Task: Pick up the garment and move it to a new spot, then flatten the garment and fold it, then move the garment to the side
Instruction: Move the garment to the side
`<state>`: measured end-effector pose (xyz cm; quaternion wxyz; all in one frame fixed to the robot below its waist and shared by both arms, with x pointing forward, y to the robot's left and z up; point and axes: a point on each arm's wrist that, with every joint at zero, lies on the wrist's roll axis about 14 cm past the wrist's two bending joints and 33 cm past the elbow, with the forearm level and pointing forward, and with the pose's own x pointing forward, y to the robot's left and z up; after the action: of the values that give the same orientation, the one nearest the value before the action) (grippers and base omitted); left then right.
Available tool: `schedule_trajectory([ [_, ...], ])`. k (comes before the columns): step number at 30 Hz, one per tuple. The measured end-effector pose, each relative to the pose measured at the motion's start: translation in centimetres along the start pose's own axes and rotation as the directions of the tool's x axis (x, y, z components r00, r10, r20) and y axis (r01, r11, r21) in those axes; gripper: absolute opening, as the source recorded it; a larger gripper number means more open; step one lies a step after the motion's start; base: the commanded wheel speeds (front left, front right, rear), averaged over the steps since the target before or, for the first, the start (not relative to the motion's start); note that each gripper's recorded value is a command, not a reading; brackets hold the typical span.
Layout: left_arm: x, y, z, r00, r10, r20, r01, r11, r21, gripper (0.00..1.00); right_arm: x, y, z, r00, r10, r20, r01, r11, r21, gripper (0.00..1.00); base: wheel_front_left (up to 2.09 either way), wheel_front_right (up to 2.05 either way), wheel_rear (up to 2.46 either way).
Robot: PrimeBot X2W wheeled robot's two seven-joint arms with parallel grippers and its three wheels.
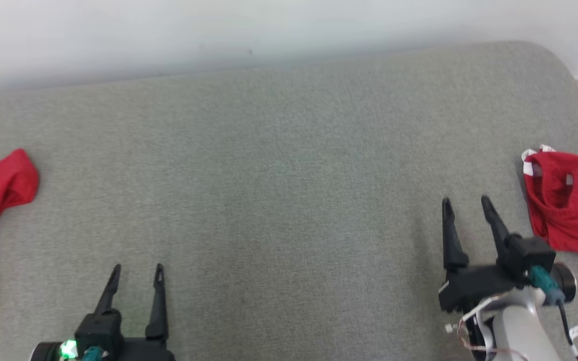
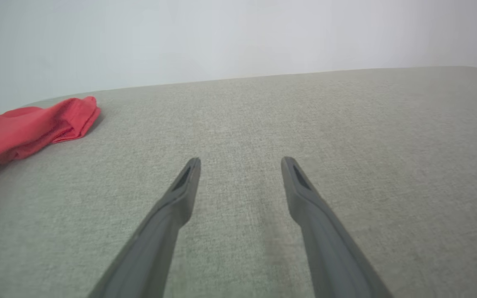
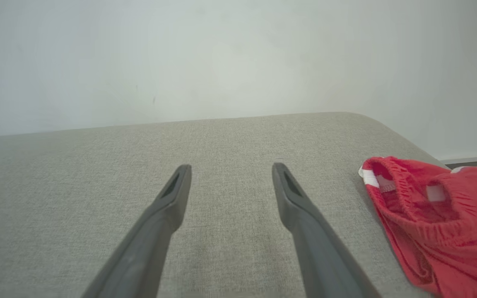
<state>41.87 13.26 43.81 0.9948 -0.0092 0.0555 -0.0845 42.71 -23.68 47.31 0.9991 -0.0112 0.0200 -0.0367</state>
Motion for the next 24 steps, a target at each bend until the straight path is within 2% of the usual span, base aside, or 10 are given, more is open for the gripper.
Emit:
schedule_trajectory([
  [13,-4.3,4.3,1.5,0.988,0.152,0.04,-0.151,0.988,-0.014,1.0,-3.0,2.1,-0.3,0.999,0.035,-0.002,-0.035,0.994,0.1,1.0,0.0,0.0,0.0],
  [24,-6.6,5.8,2.7,0.975,0.206,0.08,-0.205,0.978,-0.023,1.0,-3.9,3.3,1.6,0.996,0.064,0.056,-0.071,0.988,0.136,1.0,0.0,0.0,0.0],
])
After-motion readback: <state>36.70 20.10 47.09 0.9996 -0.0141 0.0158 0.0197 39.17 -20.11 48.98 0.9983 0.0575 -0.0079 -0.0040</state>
